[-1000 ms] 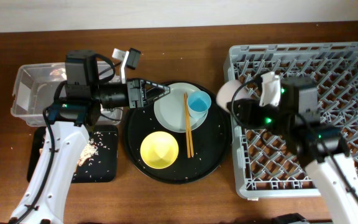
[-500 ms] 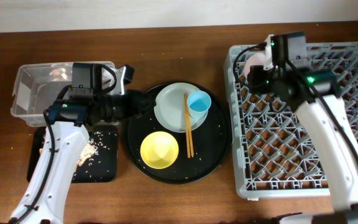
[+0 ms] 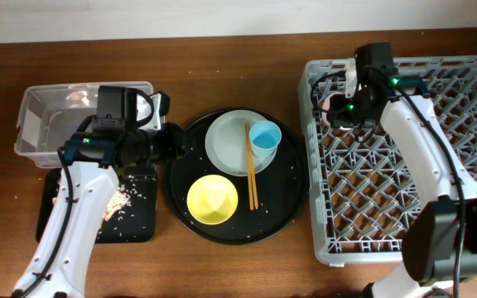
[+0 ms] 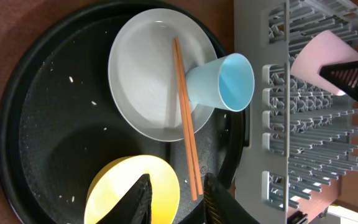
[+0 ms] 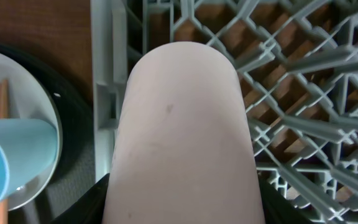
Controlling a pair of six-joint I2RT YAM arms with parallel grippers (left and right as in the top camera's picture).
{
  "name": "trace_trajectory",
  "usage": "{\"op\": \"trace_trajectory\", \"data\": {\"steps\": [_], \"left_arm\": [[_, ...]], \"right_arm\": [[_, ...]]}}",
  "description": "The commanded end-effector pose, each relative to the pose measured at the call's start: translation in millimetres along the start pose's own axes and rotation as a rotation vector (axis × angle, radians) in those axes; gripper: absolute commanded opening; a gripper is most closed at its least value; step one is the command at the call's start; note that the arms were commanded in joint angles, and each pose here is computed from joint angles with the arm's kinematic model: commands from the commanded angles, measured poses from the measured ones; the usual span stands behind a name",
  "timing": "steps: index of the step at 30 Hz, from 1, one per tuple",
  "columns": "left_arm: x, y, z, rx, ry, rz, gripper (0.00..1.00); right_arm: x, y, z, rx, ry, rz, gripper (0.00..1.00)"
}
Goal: Sort waste into correct bins and load items into the dishwasher rack
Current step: 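Carry the pink cup with the right gripper and place it in the rack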
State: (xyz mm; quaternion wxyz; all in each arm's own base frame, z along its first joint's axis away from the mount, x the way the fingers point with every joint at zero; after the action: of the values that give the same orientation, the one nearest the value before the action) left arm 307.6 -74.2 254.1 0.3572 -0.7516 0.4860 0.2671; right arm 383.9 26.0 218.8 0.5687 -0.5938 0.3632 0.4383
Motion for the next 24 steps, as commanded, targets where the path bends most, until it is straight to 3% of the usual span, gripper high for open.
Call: {"op": "trace_trajectory", "data": {"steps": [1, 4, 6, 8, 11, 15, 20, 24], "left_arm": [[-3, 0, 0, 0.017, -0.02, -0.01, 0.27], [-3, 0, 0, 0.017, -0.02, -0.01, 0.27], [-3, 0, 0, 0.017, -0.02, -0.01, 0.27], [-3, 0, 0, 0.017, -0.019, -0.01, 0.27], [-3, 0, 0, 0.017, -0.019, -0.011, 0.27], [-3, 0, 0, 0.018, -0.019, -0.011, 0.27], [-3, -1, -1, 0.02, -0.017, -0.015, 0.26], [-3, -4, -3, 0.036, -0.005, -0.038, 0.26]], "right_arm": [[-3, -3, 1, -0.012, -0.006, -0.005, 0.44], [-3, -1, 1, -0.011, -0.006, 0.008, 0.45], [-3, 0, 1, -0.011, -0.006, 0.016, 0.53], [-3, 1, 1, -0.01, -0.007, 0.019, 0.54], [-3, 1, 1, -0.011, -0.007, 0.019, 0.71], [-3, 1, 1, -0.011, -0.007, 0.018, 0.81], [-10, 0, 1, -0.01, -0.006, 0.001, 0.85], [-45, -4, 3, -0.013, -0.012, -0.05, 0.86]]}}
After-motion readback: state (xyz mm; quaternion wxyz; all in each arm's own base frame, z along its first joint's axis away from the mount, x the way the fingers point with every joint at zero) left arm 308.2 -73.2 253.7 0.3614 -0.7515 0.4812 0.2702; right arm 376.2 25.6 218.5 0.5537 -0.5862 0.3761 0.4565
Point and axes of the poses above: each gripper's point midway between its finger pads, its own x axis out along the fingers, its own z axis along the line the jaws close on, y = z × x, the point moved 9 cm from there along -x, back along the fingers, and after that the axes turned 6 degrees about -x, right-handed, at the moved point
